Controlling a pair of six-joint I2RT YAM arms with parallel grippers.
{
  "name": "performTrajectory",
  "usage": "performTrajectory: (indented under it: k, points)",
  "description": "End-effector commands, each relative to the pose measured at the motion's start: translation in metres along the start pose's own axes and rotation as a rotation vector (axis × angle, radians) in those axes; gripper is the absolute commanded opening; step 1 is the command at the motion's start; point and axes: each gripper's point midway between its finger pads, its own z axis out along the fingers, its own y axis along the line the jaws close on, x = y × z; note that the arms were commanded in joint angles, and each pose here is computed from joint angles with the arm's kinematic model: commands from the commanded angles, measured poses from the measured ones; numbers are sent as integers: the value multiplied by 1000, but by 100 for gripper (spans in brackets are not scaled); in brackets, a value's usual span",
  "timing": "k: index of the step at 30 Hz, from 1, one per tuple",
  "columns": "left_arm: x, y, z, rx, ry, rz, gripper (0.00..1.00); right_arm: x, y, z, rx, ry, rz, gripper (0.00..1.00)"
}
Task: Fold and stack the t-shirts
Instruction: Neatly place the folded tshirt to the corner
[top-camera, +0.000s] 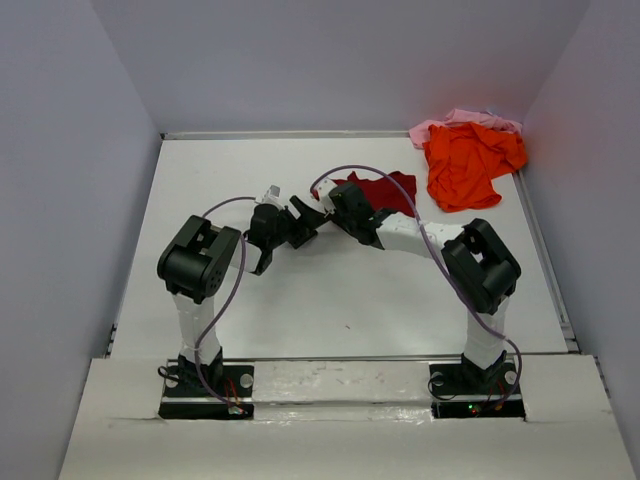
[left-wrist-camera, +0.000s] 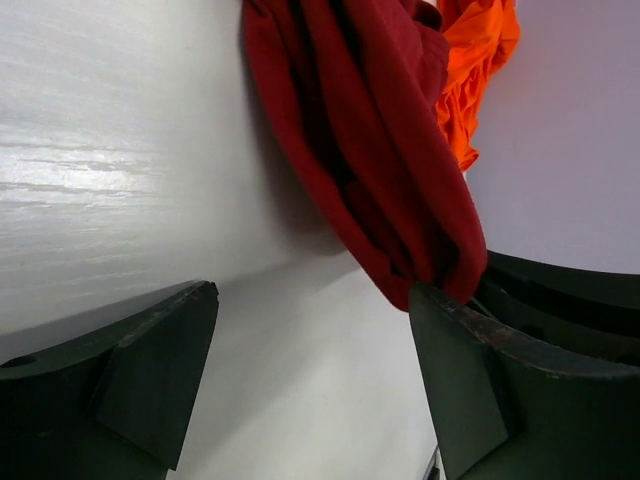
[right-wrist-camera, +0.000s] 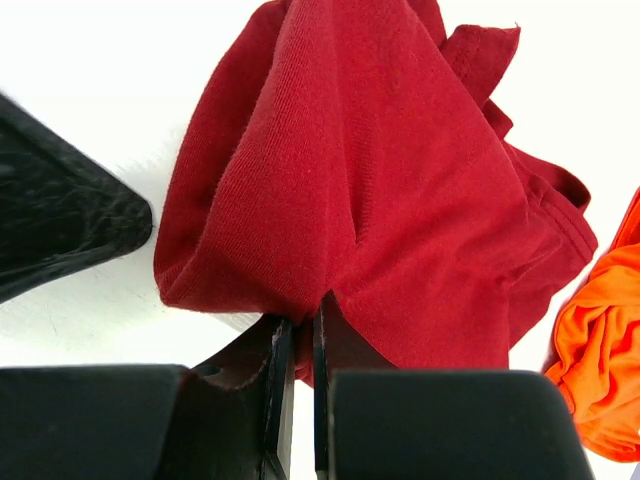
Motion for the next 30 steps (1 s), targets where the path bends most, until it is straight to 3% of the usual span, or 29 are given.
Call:
performTrajectory:
  k: [1,16,30]
  points:
    - [-7,-25,3,132,-25,-49,91,-27,-17,-14,21,-76,45,0]
    - [-28,-50,-20,348,-148,-152,94,-23,-11,-11,-1,-67,50,0]
    - [-48,-62,10,330,-160,-123,93,-23,-5,-12,-31,-66,62,0]
